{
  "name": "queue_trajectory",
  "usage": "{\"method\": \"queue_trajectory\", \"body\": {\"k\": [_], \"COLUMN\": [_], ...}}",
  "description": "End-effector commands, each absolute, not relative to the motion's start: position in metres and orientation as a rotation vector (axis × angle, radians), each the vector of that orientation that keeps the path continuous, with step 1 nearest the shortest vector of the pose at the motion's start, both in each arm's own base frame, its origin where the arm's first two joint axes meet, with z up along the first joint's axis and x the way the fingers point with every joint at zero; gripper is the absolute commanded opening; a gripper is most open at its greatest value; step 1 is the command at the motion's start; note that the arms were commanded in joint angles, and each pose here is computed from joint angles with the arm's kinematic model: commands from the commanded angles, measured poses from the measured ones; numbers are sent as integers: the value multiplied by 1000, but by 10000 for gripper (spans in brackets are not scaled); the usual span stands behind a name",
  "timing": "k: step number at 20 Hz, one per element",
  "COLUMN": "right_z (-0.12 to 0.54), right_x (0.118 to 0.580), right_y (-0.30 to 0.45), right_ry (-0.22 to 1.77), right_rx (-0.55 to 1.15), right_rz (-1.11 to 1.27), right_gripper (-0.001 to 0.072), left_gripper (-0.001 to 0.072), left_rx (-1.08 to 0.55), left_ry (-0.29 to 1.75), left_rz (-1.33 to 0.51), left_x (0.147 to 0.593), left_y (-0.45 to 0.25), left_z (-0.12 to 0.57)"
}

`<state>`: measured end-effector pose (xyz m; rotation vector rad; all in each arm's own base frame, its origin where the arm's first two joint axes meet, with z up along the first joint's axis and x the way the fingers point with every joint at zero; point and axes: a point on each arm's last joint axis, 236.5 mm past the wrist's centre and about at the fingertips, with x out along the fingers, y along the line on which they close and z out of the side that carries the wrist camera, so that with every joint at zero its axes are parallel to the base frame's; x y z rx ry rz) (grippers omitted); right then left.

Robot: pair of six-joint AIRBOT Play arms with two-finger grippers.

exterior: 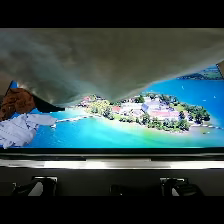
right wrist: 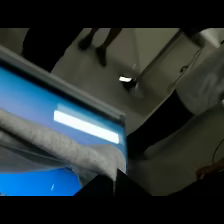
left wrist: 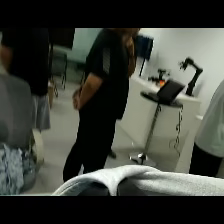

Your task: Fold the shirts.

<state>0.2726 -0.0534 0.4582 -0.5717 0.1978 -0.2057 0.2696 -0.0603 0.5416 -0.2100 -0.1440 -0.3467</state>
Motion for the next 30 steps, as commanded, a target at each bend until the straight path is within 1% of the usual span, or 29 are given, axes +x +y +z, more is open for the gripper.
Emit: {"method": "queue_trajectory", "body": {"k": [1,3,5,7,9,11,12,14,15,17,19,21,23,26,28,30], "right_z": [497,488,473,436,371,296,259,186,151,89,37,3,-9,-3,-2,-8], "right_x": [201,204,216,238,272,316,343,402,436,489,522,545,569,600,608,609], "right_y": [-66,-67,-67,-66,-62,-46,-34,-8,3,13,19,23,28,37,39,39], "right_ry": [69,113,182,340,616,877,961,1063,1077,1086,1094,1074,1002,861,824,833], "right_rx": [-543,-567,-584,-580,-596,-658,-664,-646,-630,-585,-547,-522,-488,-452,-454,-454], "right_rz": [-265,-259,-245,-208,-146,-11,61,180,212,210,200,190,172,154,155,157], "right_gripper": [53,53,53,54,55,55,55,55,55,55,56,56,55,54,54,54], "left_gripper": [27,27,28,27,27,27,28,28,28,28,29,29,30,29,29,29], "left_rx": [-179,-191,-189,-161,-158,-206,-240,-313,-351,-414,-460,-481,-489,-477,-474,-458], "left_ry": [-316,-310,-274,-141,85,358,489,697,772,881,953,964,928,859,845,848], "left_rz": [-343,-345,-340,-295,-253,-242,-245,-249,-242,-208,-176,-184,-207,-179,-167,-176], "left_x": [206,206,215,243,285,332,356,397,415,448,476,503,529,560,567,565], "left_y": [-73,-73,-71,-59,-41,-24,-16,-4,1,9,13,8,0,1,2,2], "left_z": [599,598,590,557,498,415,367,269,222,132,69,29,10,0,-4,-4]}}
